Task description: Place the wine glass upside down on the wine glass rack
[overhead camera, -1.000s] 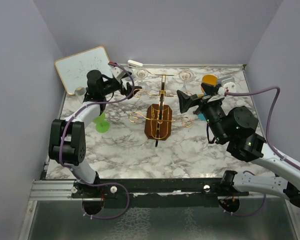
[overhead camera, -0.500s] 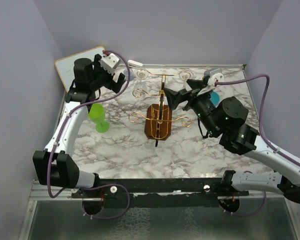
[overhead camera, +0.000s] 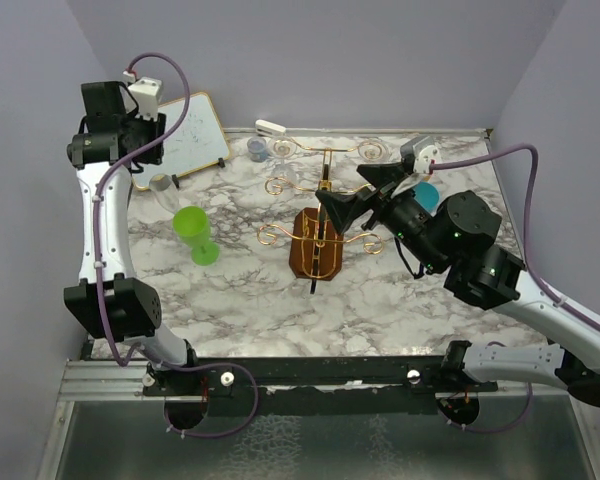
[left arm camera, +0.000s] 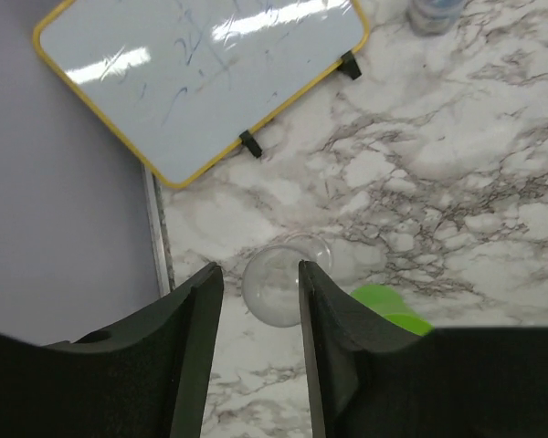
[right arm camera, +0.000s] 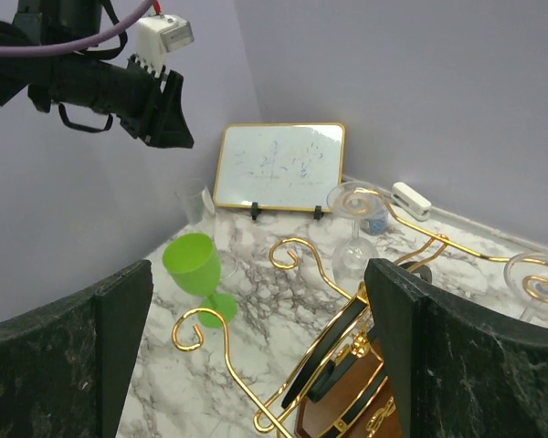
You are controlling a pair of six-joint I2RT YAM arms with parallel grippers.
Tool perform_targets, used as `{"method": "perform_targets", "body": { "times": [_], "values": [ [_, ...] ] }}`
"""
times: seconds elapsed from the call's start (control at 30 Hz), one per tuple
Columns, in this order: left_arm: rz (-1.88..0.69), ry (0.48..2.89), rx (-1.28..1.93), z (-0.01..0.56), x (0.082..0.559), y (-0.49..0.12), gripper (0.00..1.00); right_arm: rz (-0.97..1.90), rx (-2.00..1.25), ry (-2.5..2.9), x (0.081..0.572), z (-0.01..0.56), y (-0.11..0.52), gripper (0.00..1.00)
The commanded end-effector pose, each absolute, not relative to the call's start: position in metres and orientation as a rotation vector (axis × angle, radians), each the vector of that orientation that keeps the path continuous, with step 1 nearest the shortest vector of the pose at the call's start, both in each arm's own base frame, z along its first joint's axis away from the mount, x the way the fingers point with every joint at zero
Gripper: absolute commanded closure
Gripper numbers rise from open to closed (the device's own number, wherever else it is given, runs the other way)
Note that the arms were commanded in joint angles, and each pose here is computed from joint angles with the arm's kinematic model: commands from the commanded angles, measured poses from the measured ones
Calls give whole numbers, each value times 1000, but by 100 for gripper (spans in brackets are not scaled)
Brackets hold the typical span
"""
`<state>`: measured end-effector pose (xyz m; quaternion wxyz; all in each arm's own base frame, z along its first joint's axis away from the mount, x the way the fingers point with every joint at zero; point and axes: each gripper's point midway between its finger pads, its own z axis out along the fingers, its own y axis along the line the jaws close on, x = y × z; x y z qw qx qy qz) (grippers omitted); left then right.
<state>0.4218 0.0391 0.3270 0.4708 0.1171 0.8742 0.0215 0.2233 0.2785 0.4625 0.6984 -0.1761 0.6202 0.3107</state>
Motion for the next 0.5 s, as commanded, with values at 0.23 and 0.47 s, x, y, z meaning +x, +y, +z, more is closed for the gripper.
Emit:
{"method": "perform_targets", "body": {
  "times": [0.23,0.47],
  "values": [
    [-143,2336,110,291,400,73,61,707,-418,1417,215,442,271,1],
    [-180,2407,79,257,408,78,61,707,-418,1411,214,441,268,1]
  ]
}}
